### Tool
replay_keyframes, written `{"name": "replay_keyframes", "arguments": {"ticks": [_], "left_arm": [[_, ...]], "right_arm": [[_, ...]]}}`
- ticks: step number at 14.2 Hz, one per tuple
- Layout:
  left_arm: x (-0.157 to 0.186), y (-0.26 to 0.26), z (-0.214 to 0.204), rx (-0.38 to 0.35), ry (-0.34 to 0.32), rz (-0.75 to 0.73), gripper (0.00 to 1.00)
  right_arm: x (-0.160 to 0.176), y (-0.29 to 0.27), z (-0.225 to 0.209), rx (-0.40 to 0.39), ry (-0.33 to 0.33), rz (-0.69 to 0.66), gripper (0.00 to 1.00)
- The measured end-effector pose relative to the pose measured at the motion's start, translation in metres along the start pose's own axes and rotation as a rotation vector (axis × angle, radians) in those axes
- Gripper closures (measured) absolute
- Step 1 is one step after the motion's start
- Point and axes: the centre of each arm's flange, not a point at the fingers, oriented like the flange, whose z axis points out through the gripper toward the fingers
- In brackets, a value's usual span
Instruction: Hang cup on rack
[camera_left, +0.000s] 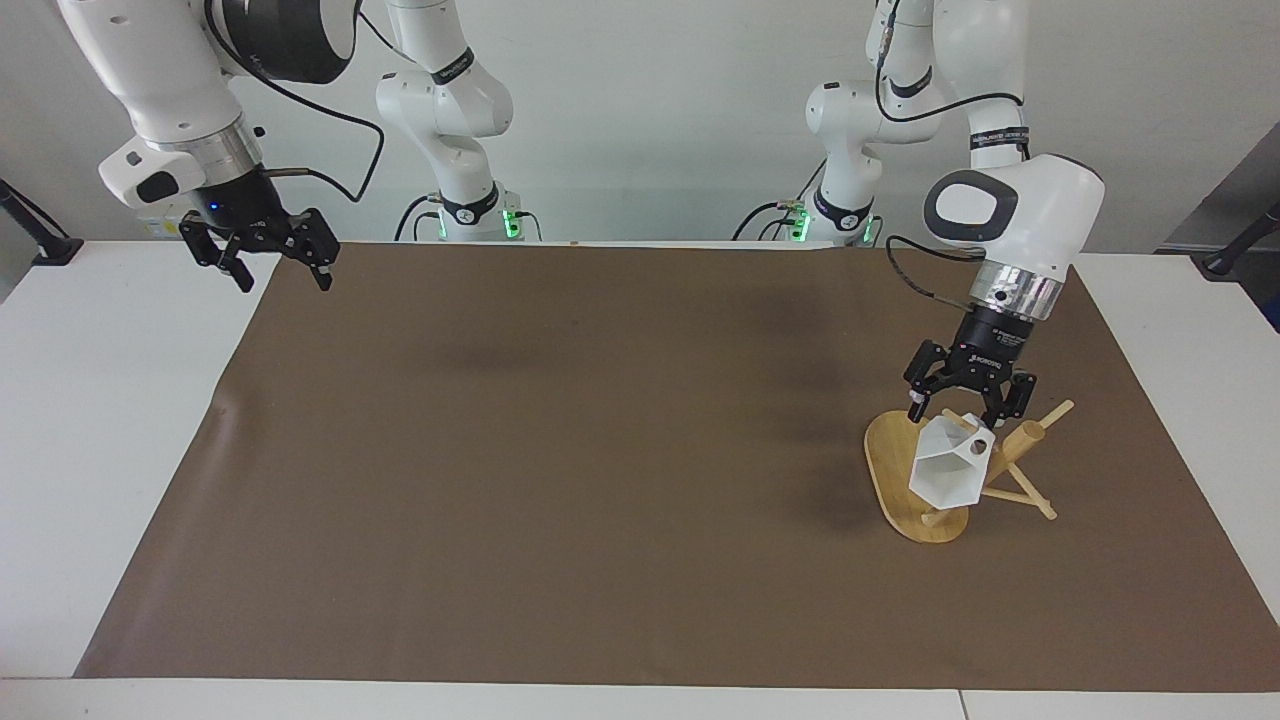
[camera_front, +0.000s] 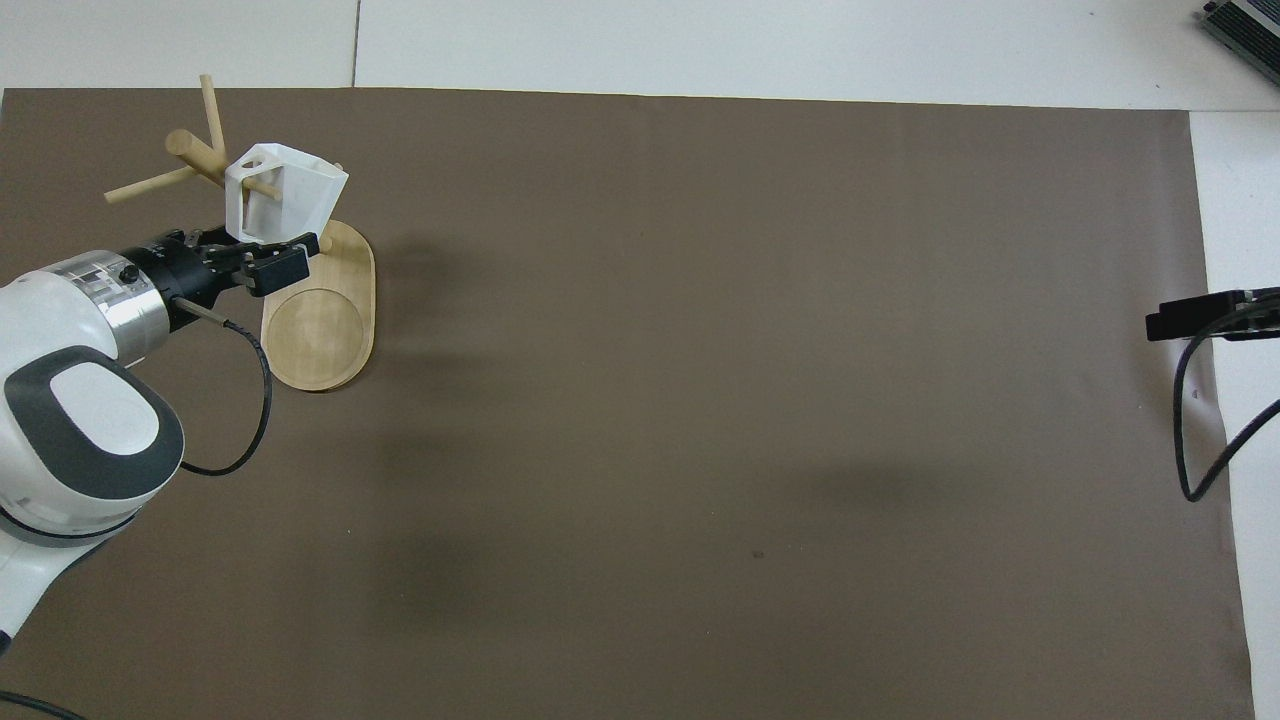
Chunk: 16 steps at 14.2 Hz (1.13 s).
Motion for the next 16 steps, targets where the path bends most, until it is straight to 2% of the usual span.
{"name": "replay_keyframes", "arguments": {"ticks": [3,8,11,16], "left_arm": [[0.001,0.003,0.0,0.005,0.009,-0.006,0.0],[0.004,0.024,-0.013,0.039,0.059,-0.032,0.0],[0.0,0.03,-0.034,0.048,0.091,0.007,0.0],[-0.002,0.036,-0.071,0.038,0.186,0.119,0.0]], "right_arm": [[-0.002,0.0,0.001,0.002,-0.019,0.018,0.0],[-0.003,0.0,0.001,0.003,-0.024,0.02,0.0],[-0.006,-0.001,0.001,0.005,-0.044,0.021,0.0],[-0.009,-0.001,-0.001,0.006,-0.054,0.021,0.0]]}}
